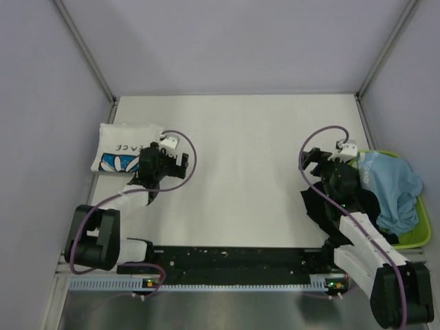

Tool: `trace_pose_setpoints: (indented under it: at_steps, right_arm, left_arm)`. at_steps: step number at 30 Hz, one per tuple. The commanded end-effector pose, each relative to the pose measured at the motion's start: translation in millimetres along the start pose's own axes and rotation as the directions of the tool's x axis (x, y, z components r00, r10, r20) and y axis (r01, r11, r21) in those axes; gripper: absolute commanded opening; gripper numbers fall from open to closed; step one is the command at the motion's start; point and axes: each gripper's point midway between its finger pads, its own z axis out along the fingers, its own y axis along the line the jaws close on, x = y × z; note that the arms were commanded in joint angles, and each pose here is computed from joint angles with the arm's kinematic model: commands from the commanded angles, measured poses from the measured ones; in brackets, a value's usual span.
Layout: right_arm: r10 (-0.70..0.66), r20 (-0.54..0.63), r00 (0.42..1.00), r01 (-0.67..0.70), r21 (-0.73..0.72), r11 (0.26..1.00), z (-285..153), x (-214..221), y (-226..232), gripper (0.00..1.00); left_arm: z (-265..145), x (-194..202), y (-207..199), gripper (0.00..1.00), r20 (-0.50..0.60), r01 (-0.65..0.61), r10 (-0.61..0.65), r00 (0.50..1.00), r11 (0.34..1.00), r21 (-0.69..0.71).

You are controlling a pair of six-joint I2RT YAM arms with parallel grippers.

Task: Fold and stack the t-shirts
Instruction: Grab crumpled tshirt from bin with the right arm

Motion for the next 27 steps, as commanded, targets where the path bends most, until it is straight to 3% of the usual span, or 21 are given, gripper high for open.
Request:
trace_pose_setpoints:
  at_steps: [1,3,7,9,11,13,15,16,18,22,25,27]
  right_arm:
    - [0.230,0.125,0.965,-0.208,-0.165,0.964,-3.1,-88.0,47.0,0.99]
    - [0.311,0.084,0.947,-0.290,-0.195,0.937,-5.5,-102.5,59.3,0.99]
    - [0.267,-0.005,0.964,-0.251,-0.356,0.900,-20.8,-122.0,97.5,0.99]
    - [0.163,-0.003,0.987,-0.149,-0.422,0.894,-26.0,-124.0,107.8,0.99]
    - [0.160,-0.024,0.987,-0.161,-0.248,0.955,-17.4,-122.6,79.8,0.99]
    - [0.156,-0.028,0.987,-0.153,0.094,0.984,-14.1,-117.6,21.9,0.98]
    - [0.116,-0.021,0.993,-0.091,0.487,0.869,-29.8,-115.3,-48.7,0.96]
    - [0.100,-0.043,0.994,-0.055,0.594,0.802,-38.4,-113.1,-69.8,0.92]
    - [0.090,-0.071,0.993,-0.017,0.684,0.729,-41.5,-112.9,-97.0,0.86]
    - [0.246,0.012,0.969,-0.155,0.805,0.572,-43.4,-98.5,-156.4,0.77]
    - [0.383,0.012,0.924,-0.219,0.836,0.503,-38.0,-62.4,-189.7,0.83]
    - [0.417,-0.030,0.908,-0.193,0.854,0.482,-31.5,-43.6,-202.6,0.91]
  left_arm:
    - [-7.7,-34.3,-40.4,0.99,0.014,-0.072,0.071,0.997,0.960,0.269]
    - [-8.9,-38.1,-43.5,0.99,-0.035,-0.090,0.106,0.994,0.945,0.313]
    - [-19.8,-43.8,-42.6,0.99,-0.073,-0.142,0.177,0.982,0.928,0.344]
    - [-21.2,-43.6,-36.8,0.99,-0.081,-0.146,0.179,0.980,0.939,0.312]
    - [-16.8,-39.5,-28.4,0.99,-0.127,-0.131,0.170,0.977,0.954,0.271]
    - [-14.6,-34.8,-26.8,0.99,-0.157,-0.119,0.165,0.974,0.957,0.266]
    - [-14.1,-31.0,-29.4,0.99,-0.175,-0.107,0.161,0.971,0.953,0.282]
    - [-14.0,-31.0,-30.2,0.99,-0.176,-0.105,0.160,0.971,0.952,0.287]
    - [-13.9,-30.5,-29.7,0.98,-0.178,-0.102,0.156,0.971,0.954,0.282]
    - [-10.0,-27.0,-23.9,0.98,-0.200,-0.100,0.152,0.968,0.963,0.251]
    - [-10.0,-23.8,-23.3,0.98,-0.209,-0.103,0.158,0.965,0.963,0.250]
    - [-9.7,-23.1,-22.3,0.98,-0.213,-0.106,0.161,0.964,0.962,0.250]
